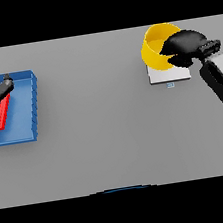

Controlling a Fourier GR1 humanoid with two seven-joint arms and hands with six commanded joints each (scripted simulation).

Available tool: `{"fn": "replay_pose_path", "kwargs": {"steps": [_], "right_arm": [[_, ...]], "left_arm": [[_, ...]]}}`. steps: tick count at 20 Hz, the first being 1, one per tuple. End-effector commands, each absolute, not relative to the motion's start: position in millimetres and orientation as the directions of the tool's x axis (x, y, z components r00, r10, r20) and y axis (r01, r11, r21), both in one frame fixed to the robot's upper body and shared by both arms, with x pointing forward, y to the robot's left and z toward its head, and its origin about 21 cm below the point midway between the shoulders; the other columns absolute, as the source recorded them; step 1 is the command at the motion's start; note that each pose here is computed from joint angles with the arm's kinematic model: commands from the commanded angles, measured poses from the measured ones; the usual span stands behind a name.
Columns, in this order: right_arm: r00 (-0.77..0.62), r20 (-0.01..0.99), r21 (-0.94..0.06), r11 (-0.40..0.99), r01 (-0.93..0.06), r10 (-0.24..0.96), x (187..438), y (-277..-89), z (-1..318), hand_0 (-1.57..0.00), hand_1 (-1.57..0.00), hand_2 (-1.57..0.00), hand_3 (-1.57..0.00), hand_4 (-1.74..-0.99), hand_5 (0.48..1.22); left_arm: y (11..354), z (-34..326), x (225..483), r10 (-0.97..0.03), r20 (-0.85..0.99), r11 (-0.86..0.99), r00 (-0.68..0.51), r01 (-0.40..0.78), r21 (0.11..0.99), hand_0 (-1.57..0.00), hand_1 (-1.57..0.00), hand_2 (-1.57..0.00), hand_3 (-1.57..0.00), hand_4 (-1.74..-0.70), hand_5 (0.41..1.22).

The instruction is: Pick up the red beaker and tilt it to pour out 1 green nut into yellow bowl. Pick up the yellow bowl and place it on the metallic measuring scale.

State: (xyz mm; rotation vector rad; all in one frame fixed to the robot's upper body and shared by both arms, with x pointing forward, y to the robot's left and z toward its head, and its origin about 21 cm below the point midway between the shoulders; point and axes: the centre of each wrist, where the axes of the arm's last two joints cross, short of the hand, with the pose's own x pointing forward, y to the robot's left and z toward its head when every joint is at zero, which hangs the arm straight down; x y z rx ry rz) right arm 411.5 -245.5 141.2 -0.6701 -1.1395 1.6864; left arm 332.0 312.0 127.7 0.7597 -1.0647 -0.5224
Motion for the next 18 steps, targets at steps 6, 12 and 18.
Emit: {"fn": "replay_pose_path", "kwargs": {"steps": [6,12,18], "right_arm": [[-0.326,0.066,-0.905,-0.081,-0.417,0.943,423.4,-262.4,111.9,-1.57,-1.57,-1.57,-1.39,-1.724,1.221],[-0.288,0.081,-0.896,-0.057,-0.441,0.954,429.7,-261.2,91.0,-1.57,-1.49,-1.57,-1.50,-1.727,1.221],[-0.263,0.105,-0.881,-0.033,-0.472,0.959,433.3,-266.4,86.4,-1.54,-1.44,-1.50,-1.02,-1.659,1.221]], "left_arm": [[319.7,129.9,330.7,-0.707,0.566,0.632,0.423,0.021,0.774,0.00,0.00,0.00,0.00,-0.81,0.753],[316.1,128.9,332.4,-0.707,0.575,0.637,0.411,0.019,0.770,0.00,0.00,0.00,0.00,-0.80,0.725],[316.2,125.5,335.7,-0.710,0.570,0.637,0.413,0.032,0.770,0.00,0.00,0.00,0.00,-0.81,0.745]]}}
